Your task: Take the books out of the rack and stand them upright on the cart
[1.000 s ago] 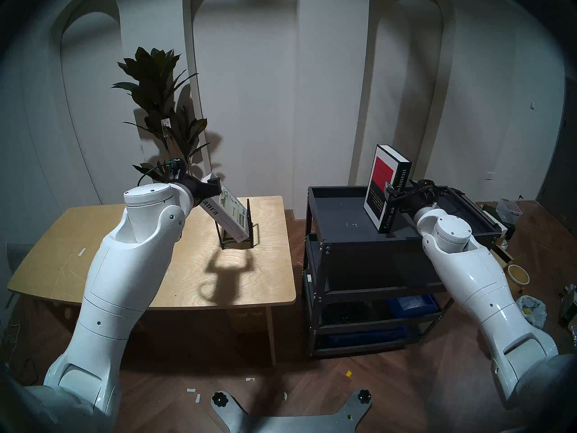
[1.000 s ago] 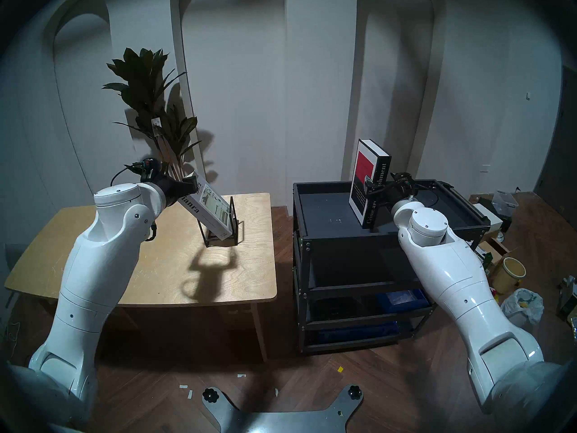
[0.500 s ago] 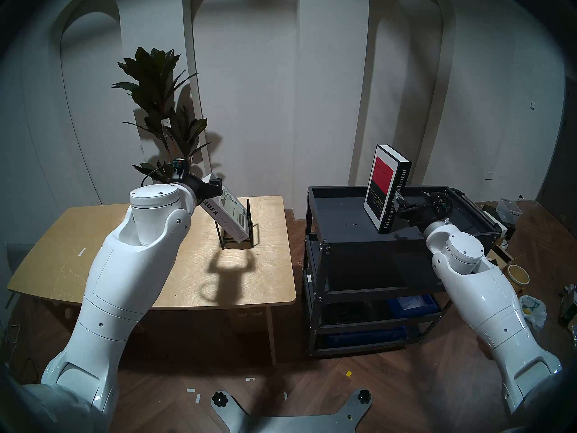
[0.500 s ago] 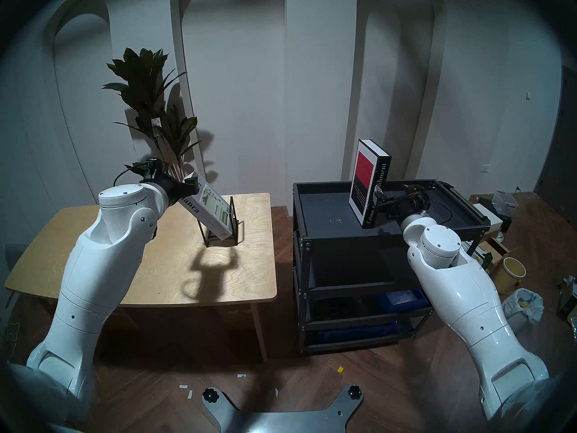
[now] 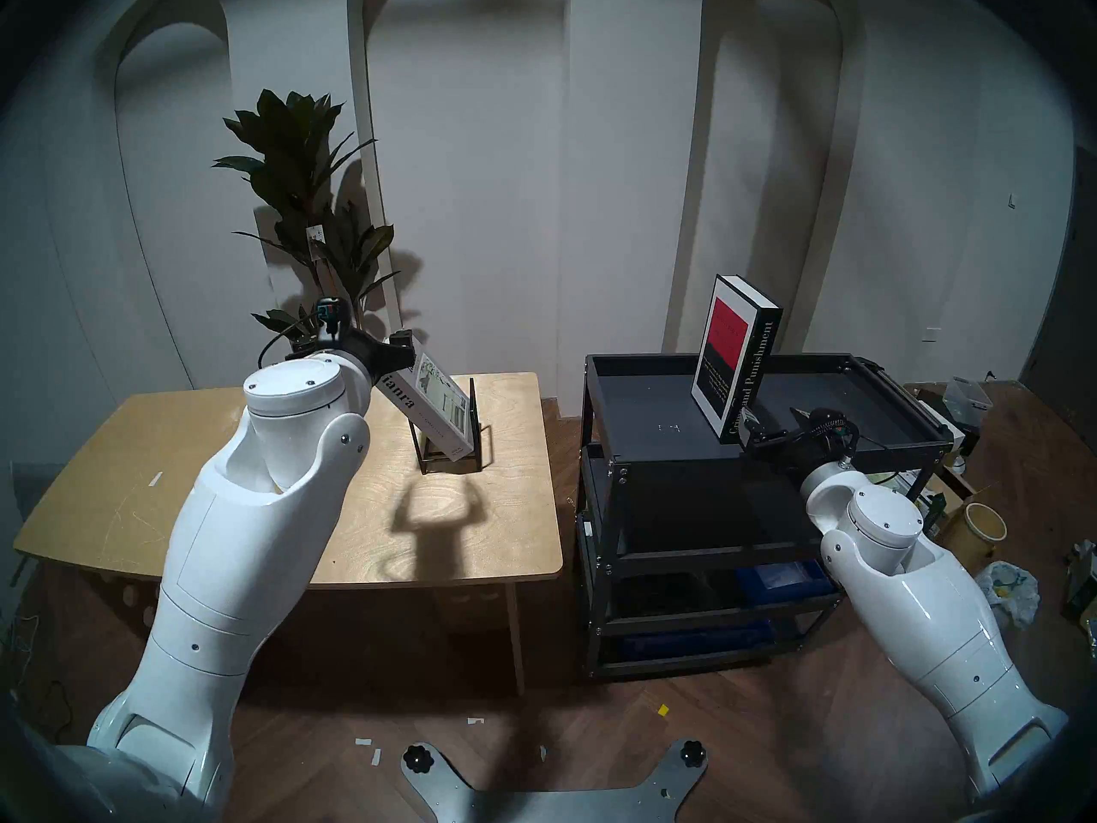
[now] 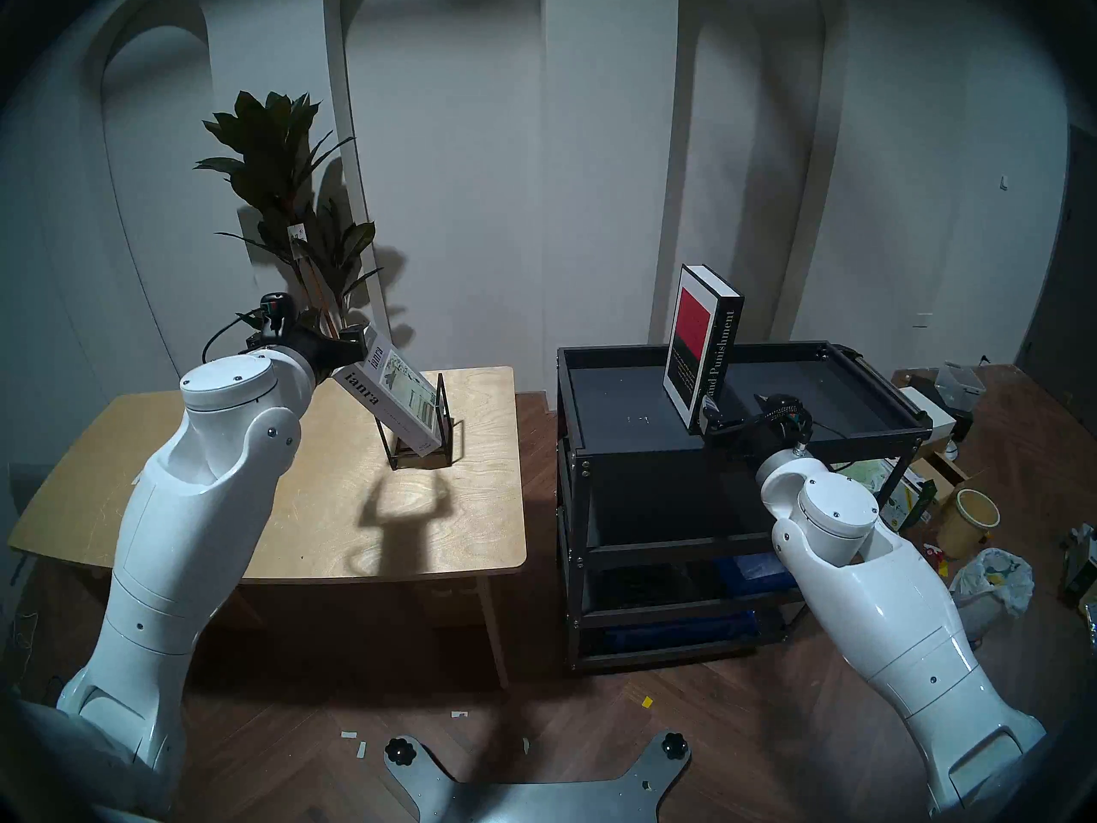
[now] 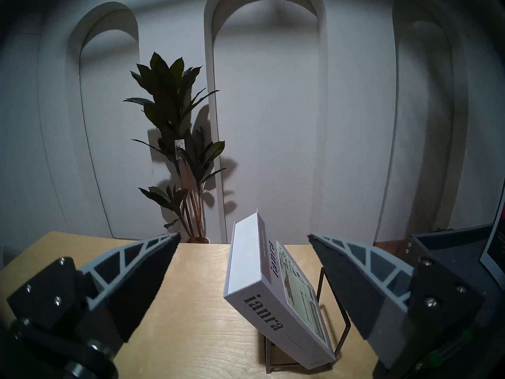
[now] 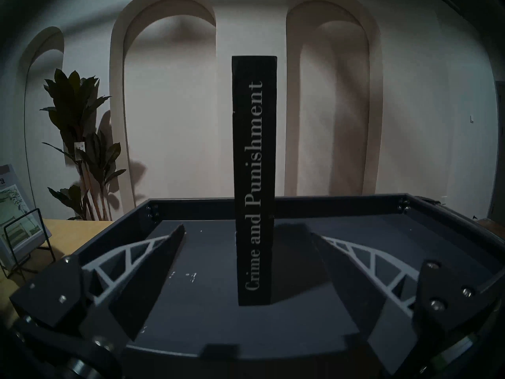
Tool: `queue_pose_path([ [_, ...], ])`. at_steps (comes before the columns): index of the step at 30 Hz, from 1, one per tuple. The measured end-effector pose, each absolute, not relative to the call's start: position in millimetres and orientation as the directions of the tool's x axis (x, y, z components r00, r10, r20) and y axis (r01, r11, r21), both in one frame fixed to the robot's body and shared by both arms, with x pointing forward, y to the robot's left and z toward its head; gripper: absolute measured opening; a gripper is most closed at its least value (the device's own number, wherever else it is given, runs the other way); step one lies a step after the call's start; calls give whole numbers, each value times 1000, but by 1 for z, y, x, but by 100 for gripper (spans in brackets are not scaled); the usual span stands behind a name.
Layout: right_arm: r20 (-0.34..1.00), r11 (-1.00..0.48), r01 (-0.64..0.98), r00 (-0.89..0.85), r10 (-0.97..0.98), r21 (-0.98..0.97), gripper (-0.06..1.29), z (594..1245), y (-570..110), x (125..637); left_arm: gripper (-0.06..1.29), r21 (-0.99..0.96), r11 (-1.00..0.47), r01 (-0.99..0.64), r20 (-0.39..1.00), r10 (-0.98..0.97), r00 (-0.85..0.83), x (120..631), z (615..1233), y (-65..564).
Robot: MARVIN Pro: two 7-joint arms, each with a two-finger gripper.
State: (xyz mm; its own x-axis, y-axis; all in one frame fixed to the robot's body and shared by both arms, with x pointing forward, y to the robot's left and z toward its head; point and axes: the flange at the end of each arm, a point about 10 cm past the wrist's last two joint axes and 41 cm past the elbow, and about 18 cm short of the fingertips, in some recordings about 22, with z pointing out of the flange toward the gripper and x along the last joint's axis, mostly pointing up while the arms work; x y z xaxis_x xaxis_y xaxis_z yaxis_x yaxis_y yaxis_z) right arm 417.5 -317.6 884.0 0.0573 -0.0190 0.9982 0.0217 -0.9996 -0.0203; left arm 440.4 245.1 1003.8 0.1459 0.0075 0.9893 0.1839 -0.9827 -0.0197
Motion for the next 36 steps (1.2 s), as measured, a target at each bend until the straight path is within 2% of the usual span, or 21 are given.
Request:
queue_pose_path([
  [8, 997, -998, 31, 67, -45, -47, 122, 882, -305, 390, 125, 158, -959, 234, 965, 200, 168, 427, 965, 247],
  [20, 996, -997, 6, 47, -71, -72, 122, 893, -295, 351, 125, 448, -853, 269, 870, 485, 89, 417, 927, 255],
  [36, 997, -997, -50, 52, -52, -50, 122, 898, -286, 315, 125, 547, -811, 208, 834, 550, -46, 458, 883, 249],
])
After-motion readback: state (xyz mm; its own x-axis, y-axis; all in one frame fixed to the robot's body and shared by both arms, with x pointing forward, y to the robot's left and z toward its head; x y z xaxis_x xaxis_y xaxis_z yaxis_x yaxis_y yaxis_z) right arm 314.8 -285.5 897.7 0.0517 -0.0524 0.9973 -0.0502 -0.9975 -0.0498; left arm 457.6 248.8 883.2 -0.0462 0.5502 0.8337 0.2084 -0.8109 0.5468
